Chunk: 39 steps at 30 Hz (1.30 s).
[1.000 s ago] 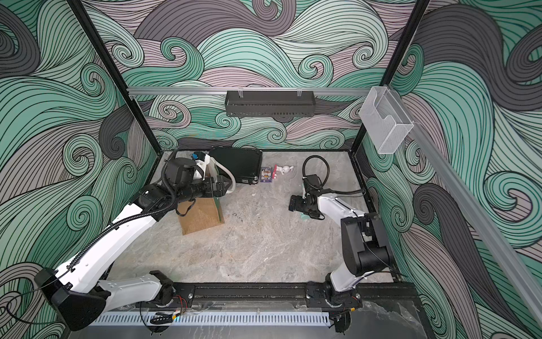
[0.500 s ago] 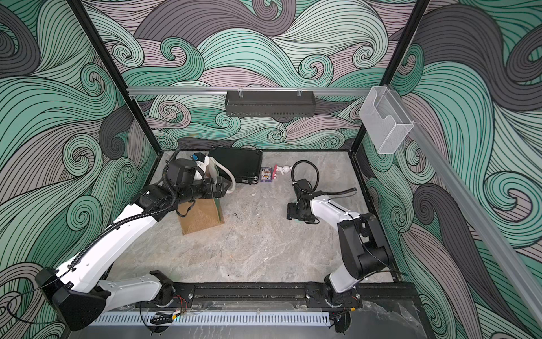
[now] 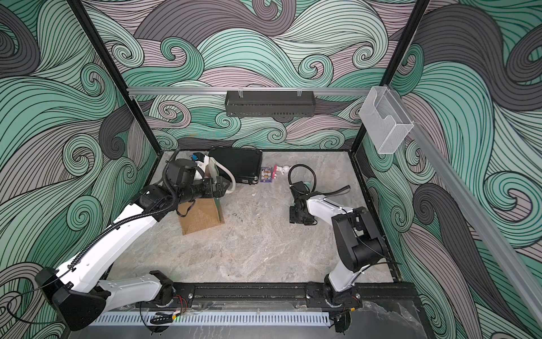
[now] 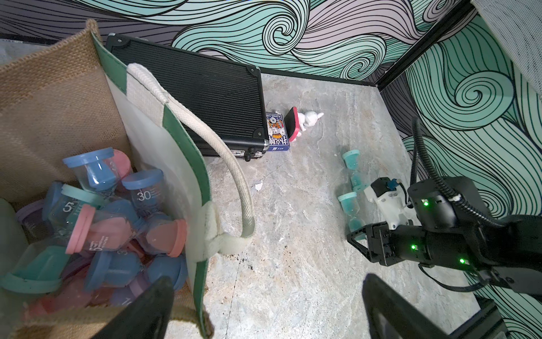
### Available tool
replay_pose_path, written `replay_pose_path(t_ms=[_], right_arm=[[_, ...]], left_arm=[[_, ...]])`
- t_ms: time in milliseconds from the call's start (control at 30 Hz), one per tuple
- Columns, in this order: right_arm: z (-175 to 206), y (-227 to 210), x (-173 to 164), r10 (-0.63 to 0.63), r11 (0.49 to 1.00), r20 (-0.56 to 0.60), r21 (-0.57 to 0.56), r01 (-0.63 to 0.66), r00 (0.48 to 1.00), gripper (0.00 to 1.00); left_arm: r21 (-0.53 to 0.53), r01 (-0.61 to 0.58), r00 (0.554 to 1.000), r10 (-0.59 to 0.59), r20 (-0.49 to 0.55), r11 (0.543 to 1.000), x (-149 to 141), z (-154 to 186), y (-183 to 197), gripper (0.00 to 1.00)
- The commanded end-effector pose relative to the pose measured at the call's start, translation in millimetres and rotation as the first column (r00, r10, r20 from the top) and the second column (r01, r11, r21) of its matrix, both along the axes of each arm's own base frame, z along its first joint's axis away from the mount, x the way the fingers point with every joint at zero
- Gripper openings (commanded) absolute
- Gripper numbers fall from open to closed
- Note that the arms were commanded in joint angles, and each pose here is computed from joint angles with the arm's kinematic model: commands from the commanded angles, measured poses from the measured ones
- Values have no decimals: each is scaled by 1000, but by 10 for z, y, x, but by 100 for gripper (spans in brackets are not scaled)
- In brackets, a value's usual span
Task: Put the hourglass into the canvas bag
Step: Pick up the hourglass from the center of the board, then place the hourglass in the canvas bag.
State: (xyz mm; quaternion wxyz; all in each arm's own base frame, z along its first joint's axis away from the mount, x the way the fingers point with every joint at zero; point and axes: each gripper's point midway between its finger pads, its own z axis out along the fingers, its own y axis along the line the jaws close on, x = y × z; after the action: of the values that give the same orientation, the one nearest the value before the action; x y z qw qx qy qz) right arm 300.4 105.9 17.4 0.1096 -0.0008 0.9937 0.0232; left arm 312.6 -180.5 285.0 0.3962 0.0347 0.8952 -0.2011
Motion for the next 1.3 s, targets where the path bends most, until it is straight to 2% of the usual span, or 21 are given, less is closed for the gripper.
replay_pose_path(t_ms=[0, 233, 500, 600, 800, 967, 1100, 1267], right_arm=[[51, 30, 6, 22, 1000, 25, 5, -22, 999, 45], [249, 146, 19, 60, 997, 74, 50, -64, 995, 36], [840, 559, -62, 137, 962, 222, 201, -183, 965, 33], [1108, 756, -133, 169, 932, 285, 266, -247, 944, 32], [1769, 1271, -320, 217, 815, 442, 408, -411, 870, 31], [2233, 1707, -500, 262, 698, 571, 445, -561, 778, 30], [2457, 1990, -603, 284, 621, 633, 451, -641, 720, 29], [2569, 2293, -690, 321, 546, 660, 457, -702, 679, 28]], left_arm=[[-11, -26, 999, 26, 23, 1000, -3, 101, 51, 99], [-28, -45, 998, 46, 30, 999, -17, 149, 91, 99], [-76, -97, 994, 101, 50, 992, -62, 247, 222, 99], [-118, -113, 991, 121, 59, 987, -75, 304, 243, 98], [-257, -88, 995, 99, 30, 962, -78, 402, 80, 99], [-362, -49, 999, 49, -10, 931, -62, 437, -118, 99], [-417, -6, 999, -8, -31, 909, -69, 414, -266, 96], [-437, 23, 997, -53, -56, 899, -83, 321, -361, 94]])
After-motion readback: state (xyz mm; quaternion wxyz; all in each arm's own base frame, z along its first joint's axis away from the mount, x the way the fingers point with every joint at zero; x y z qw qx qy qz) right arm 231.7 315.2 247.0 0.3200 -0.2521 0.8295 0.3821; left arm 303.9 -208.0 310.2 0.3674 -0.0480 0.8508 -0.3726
